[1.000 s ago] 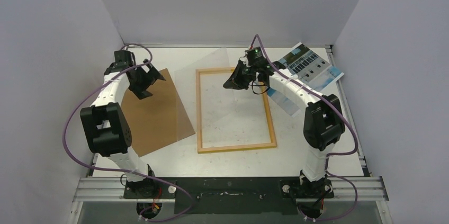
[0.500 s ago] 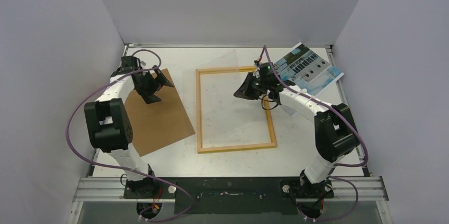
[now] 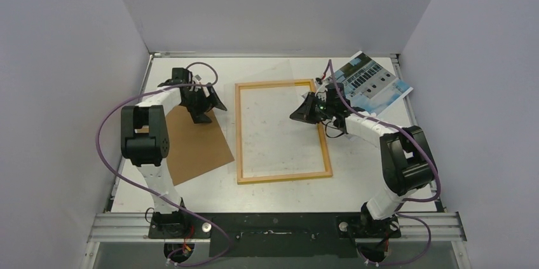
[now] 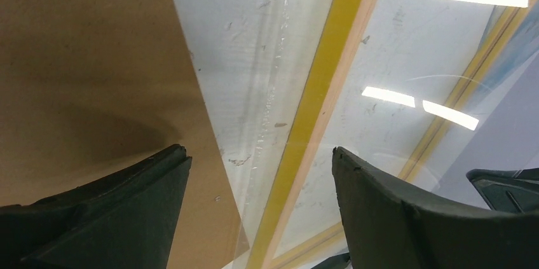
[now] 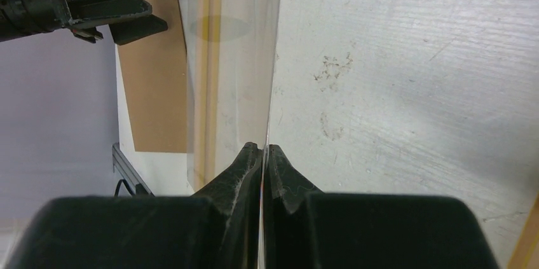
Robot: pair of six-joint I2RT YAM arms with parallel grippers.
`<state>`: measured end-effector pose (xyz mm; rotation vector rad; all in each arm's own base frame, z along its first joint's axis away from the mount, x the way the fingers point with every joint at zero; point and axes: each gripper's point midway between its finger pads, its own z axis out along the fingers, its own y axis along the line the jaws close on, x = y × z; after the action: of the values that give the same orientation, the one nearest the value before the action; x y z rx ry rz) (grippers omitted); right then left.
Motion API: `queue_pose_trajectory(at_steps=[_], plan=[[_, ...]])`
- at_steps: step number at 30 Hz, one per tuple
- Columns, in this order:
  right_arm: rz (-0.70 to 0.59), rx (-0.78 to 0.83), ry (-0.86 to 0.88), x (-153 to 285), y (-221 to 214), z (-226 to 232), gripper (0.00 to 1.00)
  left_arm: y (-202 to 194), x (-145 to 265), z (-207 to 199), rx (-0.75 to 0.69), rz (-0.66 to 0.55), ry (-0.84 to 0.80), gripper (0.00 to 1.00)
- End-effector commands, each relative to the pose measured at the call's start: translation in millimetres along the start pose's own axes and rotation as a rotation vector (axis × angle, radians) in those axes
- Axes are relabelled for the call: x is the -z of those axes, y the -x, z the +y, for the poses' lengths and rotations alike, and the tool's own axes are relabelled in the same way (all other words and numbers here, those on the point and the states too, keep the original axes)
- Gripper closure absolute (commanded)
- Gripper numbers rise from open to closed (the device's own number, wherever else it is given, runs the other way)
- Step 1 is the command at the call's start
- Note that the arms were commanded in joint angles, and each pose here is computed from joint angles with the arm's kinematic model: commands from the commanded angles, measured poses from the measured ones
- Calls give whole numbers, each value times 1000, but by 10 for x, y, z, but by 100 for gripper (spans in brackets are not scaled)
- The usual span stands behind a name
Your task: Put the photo into the frame
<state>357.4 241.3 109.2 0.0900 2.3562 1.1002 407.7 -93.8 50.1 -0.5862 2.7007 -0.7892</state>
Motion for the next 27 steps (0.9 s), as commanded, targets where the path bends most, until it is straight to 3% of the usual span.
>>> queue_pose_trajectory(at_steps=[1,11,27], plan=[[-84,97,86,181,252,146,100,250,63,-169,-81,-64,-28,21],[6,87,65,261,-22,-54,100,49,-99,-318,-109,4,-52,26],[-78,57,-23,405,7,-354,100,-39,-164,-314,-121,19,-26,28]])
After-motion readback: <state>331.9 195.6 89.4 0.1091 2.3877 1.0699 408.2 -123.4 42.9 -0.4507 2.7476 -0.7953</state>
